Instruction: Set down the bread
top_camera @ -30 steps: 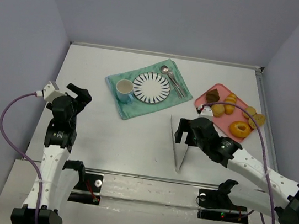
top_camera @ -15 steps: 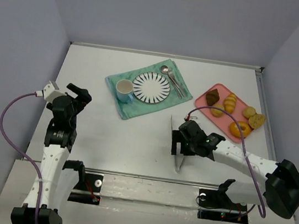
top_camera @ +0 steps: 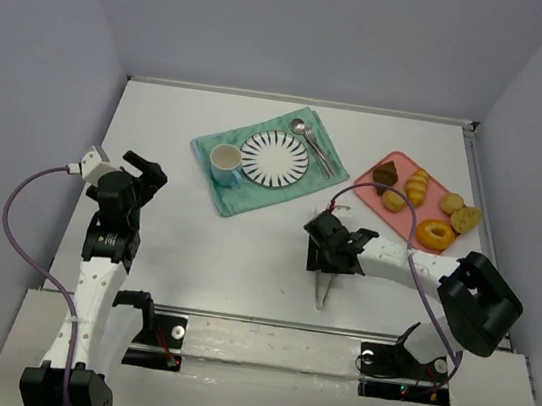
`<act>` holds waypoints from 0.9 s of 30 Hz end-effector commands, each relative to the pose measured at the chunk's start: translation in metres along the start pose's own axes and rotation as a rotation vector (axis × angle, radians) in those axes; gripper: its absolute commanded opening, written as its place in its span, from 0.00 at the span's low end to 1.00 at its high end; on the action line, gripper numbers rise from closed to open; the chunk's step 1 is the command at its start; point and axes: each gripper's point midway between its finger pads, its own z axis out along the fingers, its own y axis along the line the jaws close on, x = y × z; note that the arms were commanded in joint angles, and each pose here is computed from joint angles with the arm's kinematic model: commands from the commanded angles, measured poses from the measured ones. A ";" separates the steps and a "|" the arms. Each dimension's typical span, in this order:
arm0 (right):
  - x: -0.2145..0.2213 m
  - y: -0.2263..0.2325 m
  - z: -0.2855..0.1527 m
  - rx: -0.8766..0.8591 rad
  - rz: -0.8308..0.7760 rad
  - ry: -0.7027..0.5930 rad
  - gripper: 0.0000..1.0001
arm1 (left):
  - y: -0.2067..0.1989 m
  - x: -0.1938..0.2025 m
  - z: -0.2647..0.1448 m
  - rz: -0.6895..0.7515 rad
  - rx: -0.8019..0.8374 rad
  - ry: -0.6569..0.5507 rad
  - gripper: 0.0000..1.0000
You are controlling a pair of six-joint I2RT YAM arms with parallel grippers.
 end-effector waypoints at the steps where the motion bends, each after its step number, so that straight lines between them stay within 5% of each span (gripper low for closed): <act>1: 0.009 -0.026 0.007 0.172 0.072 -0.016 0.49 | -0.010 -0.020 -0.002 -0.013 0.029 -0.072 0.99; 4: -0.003 -0.026 -0.009 0.155 0.084 -0.070 0.29 | -0.010 -0.021 -0.002 -0.014 0.025 -0.075 0.99; 11: -0.052 -0.018 -0.062 0.034 0.109 -0.245 0.17 | -0.011 -0.021 -0.004 -0.014 0.034 -0.075 0.99; 15: -0.085 -0.019 -0.096 -0.029 0.126 -0.348 0.21 | -0.013 -0.023 -0.007 -0.016 0.045 -0.081 0.99; 21: -0.106 -0.064 -0.089 0.015 0.258 -0.287 0.23 | -0.013 -0.022 -0.008 -0.017 0.051 -0.078 0.99; 27: -0.114 -0.100 -0.082 0.069 0.320 -0.275 0.37 | -0.016 -0.022 -0.007 -0.018 0.061 -0.074 0.99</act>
